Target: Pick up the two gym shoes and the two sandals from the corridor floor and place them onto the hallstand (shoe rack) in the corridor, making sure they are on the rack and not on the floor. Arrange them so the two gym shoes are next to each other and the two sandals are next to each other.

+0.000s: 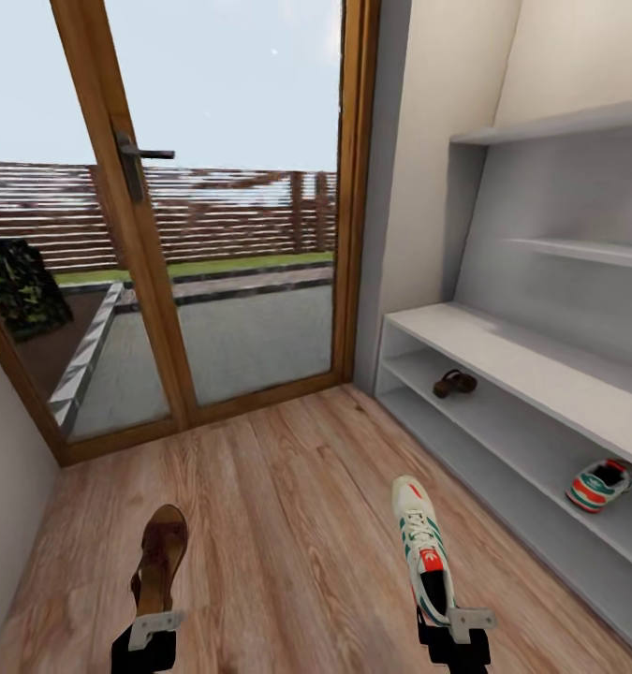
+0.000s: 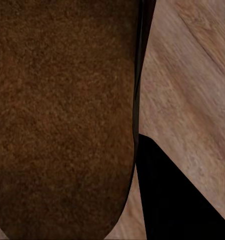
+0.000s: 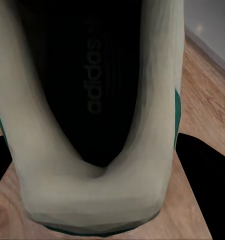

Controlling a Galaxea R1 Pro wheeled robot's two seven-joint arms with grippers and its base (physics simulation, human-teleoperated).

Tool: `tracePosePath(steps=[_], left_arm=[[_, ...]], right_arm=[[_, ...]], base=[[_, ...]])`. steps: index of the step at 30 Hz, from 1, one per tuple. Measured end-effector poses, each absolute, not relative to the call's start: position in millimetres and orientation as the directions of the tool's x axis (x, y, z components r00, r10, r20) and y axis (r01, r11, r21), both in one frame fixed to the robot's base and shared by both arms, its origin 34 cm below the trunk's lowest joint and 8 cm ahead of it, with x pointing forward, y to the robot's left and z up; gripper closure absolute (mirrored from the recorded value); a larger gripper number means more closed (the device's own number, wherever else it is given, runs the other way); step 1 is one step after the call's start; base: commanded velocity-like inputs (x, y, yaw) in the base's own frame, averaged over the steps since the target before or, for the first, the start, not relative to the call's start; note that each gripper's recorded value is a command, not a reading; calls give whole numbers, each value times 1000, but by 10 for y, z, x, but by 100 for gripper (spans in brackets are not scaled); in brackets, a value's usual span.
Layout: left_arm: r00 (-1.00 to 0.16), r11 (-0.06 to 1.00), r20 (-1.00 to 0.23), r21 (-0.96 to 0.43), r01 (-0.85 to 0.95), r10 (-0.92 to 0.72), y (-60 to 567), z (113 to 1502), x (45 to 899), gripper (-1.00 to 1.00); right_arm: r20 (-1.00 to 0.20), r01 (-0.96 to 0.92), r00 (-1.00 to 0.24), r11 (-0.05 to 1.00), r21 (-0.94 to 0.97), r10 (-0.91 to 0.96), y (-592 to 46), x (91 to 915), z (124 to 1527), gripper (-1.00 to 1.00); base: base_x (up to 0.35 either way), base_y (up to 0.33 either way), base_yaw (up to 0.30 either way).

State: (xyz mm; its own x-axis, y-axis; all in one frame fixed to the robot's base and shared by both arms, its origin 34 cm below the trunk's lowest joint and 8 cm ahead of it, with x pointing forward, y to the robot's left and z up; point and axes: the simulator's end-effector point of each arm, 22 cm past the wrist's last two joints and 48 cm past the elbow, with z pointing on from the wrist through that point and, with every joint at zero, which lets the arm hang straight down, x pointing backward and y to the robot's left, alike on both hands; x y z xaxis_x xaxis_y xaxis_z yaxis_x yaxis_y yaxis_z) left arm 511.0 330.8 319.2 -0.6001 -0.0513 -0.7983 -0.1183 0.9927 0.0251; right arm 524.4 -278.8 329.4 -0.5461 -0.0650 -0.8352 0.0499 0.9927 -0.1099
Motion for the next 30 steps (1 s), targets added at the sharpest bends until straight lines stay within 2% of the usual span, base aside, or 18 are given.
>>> tracePosePath(steps=[30], left_arm=[[-583, 993, -811, 22, -120, -52, 3309, 3279, 5167, 100]], right_arm=[[-846, 52, -529, 993, -109, -65, -2789, 5296, 3383, 100]], base=[[287, 226, -233]])
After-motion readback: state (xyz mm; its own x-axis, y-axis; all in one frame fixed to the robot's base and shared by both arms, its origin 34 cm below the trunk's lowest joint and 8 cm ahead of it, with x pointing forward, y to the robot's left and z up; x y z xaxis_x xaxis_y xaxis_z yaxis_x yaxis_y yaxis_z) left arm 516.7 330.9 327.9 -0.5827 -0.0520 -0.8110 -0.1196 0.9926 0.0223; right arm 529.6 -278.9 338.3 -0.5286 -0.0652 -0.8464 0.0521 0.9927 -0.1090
